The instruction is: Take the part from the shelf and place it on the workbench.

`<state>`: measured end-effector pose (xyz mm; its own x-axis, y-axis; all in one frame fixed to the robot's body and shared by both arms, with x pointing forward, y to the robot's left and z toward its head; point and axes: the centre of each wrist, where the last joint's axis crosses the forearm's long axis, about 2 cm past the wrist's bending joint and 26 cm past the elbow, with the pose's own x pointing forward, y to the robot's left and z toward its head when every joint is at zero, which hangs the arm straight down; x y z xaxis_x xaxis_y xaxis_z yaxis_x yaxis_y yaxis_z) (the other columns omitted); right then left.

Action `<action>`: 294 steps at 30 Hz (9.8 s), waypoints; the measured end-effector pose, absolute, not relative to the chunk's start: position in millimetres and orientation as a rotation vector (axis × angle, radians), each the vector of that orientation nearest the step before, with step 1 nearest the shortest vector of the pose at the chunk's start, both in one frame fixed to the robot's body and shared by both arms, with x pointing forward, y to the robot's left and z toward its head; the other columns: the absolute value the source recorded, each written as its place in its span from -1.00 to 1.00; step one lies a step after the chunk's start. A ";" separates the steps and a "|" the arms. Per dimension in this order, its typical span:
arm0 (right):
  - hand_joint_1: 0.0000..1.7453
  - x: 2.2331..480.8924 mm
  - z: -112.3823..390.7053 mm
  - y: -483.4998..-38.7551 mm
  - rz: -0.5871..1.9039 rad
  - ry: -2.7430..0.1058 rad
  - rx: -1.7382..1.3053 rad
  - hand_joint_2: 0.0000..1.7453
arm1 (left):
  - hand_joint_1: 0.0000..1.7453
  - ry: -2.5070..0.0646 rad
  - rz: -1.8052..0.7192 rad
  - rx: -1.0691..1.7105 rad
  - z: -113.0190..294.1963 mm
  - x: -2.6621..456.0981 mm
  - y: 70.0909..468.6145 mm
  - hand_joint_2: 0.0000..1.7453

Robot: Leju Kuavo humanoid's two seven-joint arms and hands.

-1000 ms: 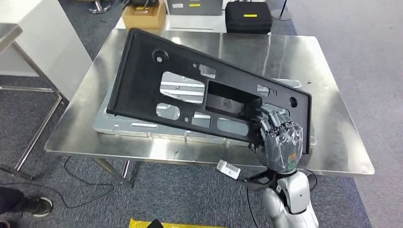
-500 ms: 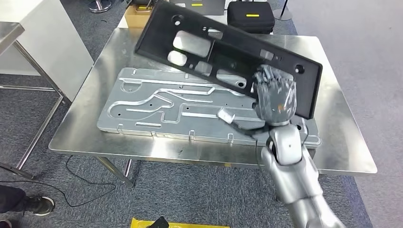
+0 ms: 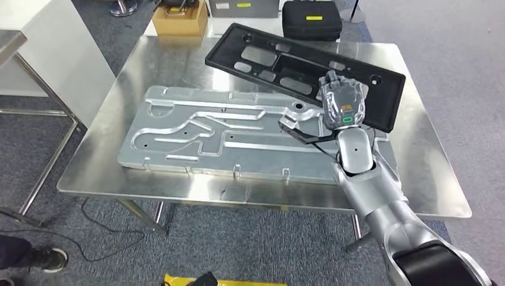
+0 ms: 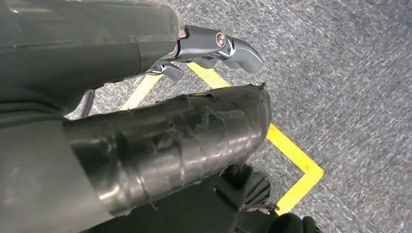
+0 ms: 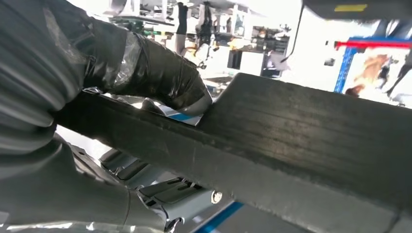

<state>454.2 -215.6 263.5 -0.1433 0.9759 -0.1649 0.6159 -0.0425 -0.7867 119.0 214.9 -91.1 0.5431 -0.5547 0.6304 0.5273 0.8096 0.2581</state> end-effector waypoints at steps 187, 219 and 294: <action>-1.00 175.3 144.1 -250.8 -0.115 -2.220 -1.004 -1.00 | -1.00 -0.672 -0.397 0.249 -104.0 60.2 231.2 -1.00; -1.00 172.8 143.7 -254.0 -0.117 -2.216 -1.016 -1.00 | -1.00 -0.677 -0.386 0.248 -104.0 59.9 230.9 -1.00; -1.00 165.7 132.0 -261.2 -0.177 -2.113 -0.947 -1.00 | -1.00 -0.682 -0.394 0.242 -103.9 57.4 227.1 -1.00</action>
<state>165.7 -261.2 132.0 -0.4029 0.5688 0.7171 0.6804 0.7102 -0.1810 57.4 227.1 -103.9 0.7069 -0.4286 0.5626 0.2729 0.8992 0.3421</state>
